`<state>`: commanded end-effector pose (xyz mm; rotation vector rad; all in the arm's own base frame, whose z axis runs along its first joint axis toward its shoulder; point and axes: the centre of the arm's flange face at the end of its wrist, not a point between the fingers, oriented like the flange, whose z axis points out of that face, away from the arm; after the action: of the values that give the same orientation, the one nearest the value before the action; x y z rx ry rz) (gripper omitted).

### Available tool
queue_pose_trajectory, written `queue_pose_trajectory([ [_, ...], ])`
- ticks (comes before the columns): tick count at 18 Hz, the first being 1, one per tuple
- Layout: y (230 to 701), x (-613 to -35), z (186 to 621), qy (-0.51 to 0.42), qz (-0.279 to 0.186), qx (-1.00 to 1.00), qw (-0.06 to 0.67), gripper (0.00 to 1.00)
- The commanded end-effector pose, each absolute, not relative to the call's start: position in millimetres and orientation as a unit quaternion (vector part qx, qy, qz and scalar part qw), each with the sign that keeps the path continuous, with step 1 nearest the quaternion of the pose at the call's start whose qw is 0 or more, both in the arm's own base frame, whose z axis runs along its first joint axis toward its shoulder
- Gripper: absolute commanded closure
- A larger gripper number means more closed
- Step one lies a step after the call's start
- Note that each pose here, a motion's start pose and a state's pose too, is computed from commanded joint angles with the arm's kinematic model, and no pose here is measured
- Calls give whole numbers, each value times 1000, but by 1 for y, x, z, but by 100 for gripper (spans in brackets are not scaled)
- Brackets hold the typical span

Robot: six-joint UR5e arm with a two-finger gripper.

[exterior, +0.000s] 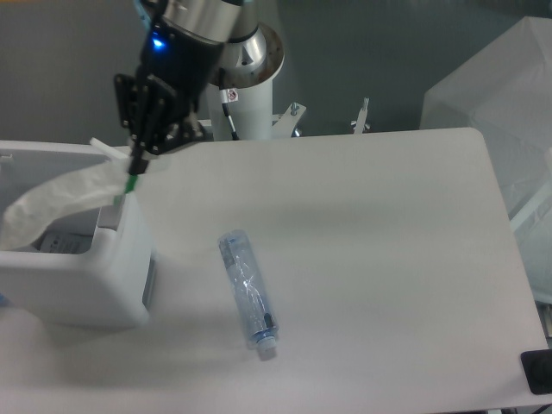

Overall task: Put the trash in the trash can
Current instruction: 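Open the gripper to drop the packet into the bin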

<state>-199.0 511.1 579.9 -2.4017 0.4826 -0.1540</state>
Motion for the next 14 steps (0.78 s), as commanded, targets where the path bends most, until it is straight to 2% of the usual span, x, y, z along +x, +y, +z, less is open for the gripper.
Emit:
queue_pose_trajectory([
  [3,515,-187,573,194,-65,-921,332,100],
  [4,516,-186,570,196,-67,-920,332,96],
  [7,522,-169,561,213,-76,-917,328,77],
  [8,522,-169,560,214,-76,-917,327,65],
  [10,522,-170,559,215,-75,-917,327,23],
  [13,522,-170,561,217,-68,-915,333,0],
  [14,522,-170,562,216,-67,-915,333,0],
])
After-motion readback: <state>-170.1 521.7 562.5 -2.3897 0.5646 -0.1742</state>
